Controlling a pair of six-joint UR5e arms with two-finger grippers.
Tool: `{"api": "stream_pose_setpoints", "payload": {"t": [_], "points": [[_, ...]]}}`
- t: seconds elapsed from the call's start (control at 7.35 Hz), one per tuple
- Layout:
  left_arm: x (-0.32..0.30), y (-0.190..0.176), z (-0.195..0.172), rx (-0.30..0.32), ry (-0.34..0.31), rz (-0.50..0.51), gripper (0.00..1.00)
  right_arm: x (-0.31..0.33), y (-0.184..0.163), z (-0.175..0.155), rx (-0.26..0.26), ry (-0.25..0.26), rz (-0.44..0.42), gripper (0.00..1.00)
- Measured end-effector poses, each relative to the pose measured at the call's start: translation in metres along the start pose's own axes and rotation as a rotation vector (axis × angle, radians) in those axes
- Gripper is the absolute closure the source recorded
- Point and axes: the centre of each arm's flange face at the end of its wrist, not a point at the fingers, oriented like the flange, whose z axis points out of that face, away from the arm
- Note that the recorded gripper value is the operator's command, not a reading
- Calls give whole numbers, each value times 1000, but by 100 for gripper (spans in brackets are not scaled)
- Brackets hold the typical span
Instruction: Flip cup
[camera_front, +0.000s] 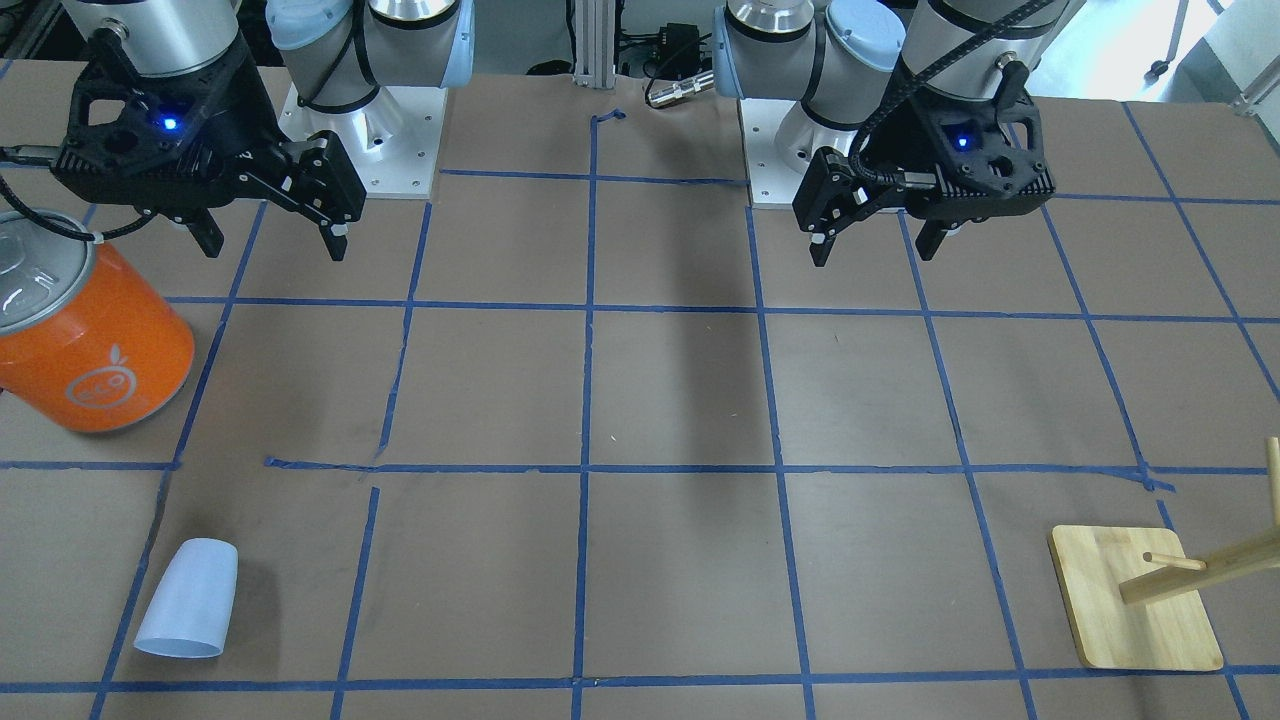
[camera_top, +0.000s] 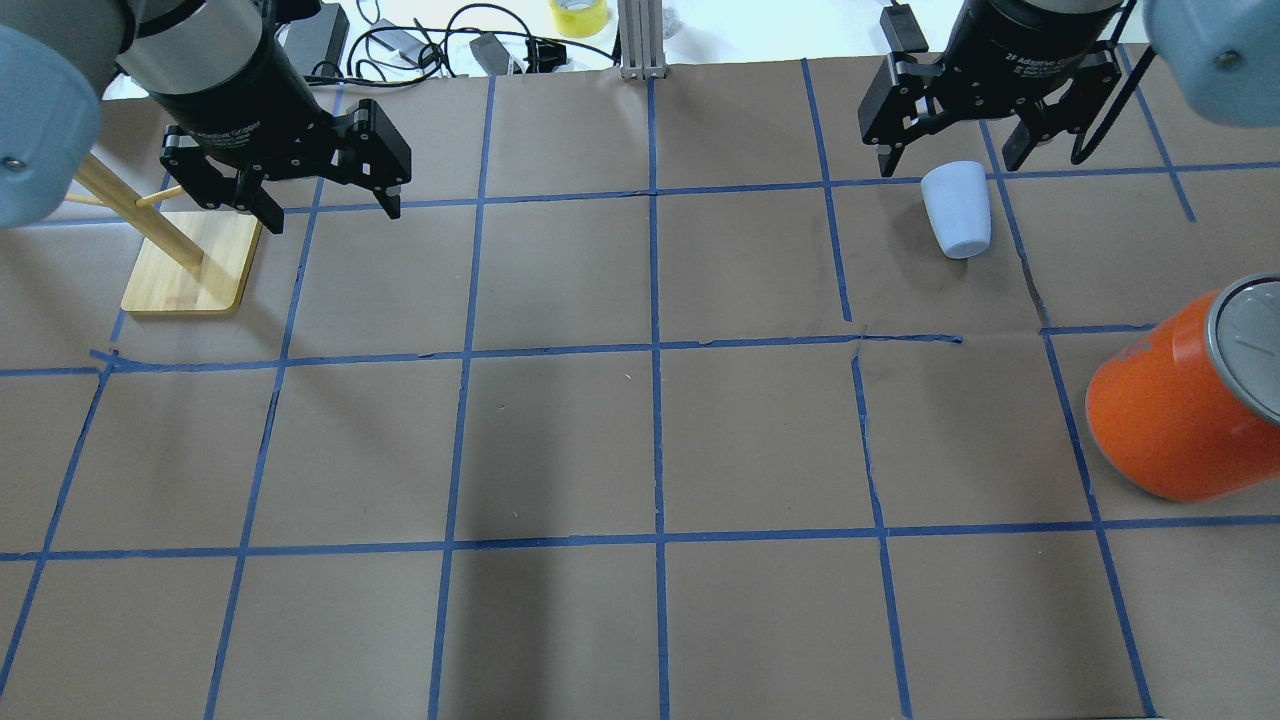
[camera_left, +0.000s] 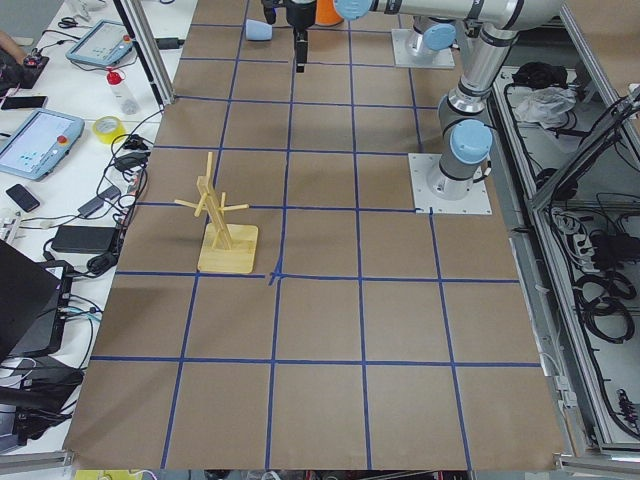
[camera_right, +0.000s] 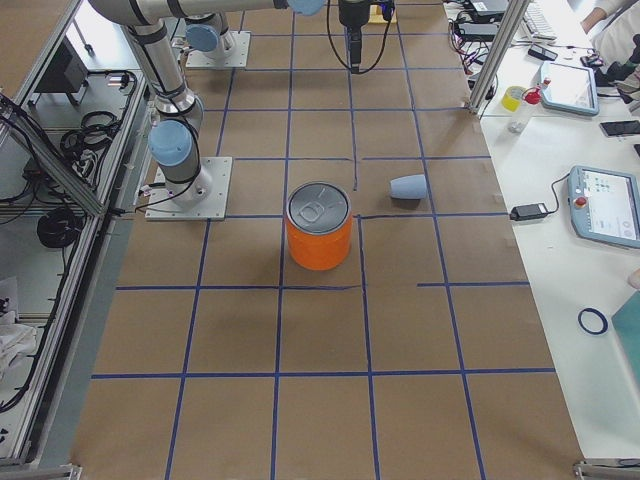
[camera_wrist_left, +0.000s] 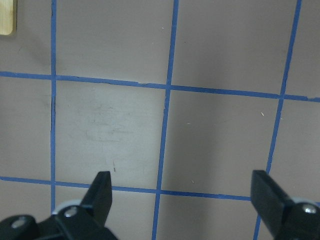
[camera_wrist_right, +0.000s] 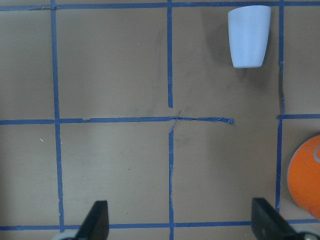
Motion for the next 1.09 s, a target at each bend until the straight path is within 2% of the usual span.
{"api": "stream_pose_setpoints", "payload": {"t": [0.27, 0.82, 1.09], "points": [[0, 0, 0, 0, 0, 0, 0, 1, -1, 0, 10, -7, 4, 0], [0, 0, 0, 1, 0, 0, 0, 2, 2, -13, 62, -6, -3, 0], [0, 0, -1, 1, 0, 0, 0, 2, 4, -16, 67, -1, -5, 0]]}}
